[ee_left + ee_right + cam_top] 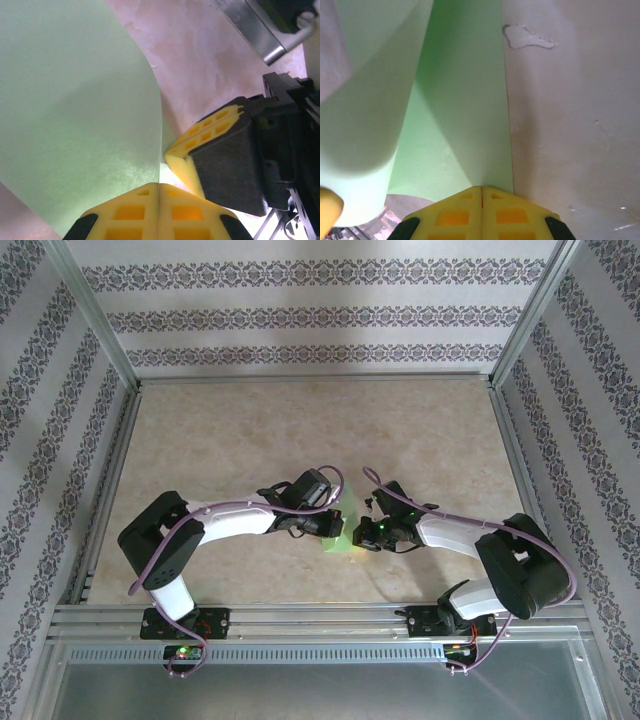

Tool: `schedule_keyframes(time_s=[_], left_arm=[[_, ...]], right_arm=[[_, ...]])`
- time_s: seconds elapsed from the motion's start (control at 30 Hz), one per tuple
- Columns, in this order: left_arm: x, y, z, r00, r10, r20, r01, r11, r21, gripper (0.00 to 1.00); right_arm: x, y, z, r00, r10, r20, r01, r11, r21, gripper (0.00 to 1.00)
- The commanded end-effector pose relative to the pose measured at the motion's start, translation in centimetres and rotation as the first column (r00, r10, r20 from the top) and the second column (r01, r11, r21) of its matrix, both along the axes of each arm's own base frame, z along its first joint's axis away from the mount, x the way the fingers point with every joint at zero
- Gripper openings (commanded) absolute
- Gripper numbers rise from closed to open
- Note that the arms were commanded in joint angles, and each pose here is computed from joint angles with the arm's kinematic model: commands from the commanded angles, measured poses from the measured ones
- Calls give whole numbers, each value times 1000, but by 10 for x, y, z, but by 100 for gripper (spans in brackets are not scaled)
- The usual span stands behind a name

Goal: Fold a paper plane with a square sheet of paper (fold left side to right side)
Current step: Fold the triangle a second time at the center of the table.

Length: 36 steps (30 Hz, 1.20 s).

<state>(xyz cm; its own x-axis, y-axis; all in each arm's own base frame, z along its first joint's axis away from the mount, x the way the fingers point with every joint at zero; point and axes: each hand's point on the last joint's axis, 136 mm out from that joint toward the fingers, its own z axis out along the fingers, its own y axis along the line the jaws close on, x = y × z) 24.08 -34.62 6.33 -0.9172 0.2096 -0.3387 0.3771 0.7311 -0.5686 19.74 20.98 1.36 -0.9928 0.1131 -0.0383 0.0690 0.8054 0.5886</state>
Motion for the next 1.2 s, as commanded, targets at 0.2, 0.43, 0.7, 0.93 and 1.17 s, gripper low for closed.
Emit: schedule_keyframes(time_s=[0.2,0.43,0.7,0.93,1.17], left_arm=[[2,21,-22,996,4,-86,-1,999,42,0],[8,33,-31,996,7,-94,0,997,78,0],[16,37,-32,996,12,-84,-5,996,87,0],[22,37,-32,997,9,-76,-2,996,87,0],[24,33,-36,996,0,-85,7,997,80,0]], right_arm=[[-13,-18,-23,999,16,-47,-21,993,-117,0],[-14,-18,-24,998,21,-54,-28,992,-120,0],[-13,-18,-24,998,24,-54,-31,992,-123,0],[-14,-18,-25,998,23,-58,-31,991,-127,0],[-15,-19,-27,998,22,-65,-30,991,-132,0]])
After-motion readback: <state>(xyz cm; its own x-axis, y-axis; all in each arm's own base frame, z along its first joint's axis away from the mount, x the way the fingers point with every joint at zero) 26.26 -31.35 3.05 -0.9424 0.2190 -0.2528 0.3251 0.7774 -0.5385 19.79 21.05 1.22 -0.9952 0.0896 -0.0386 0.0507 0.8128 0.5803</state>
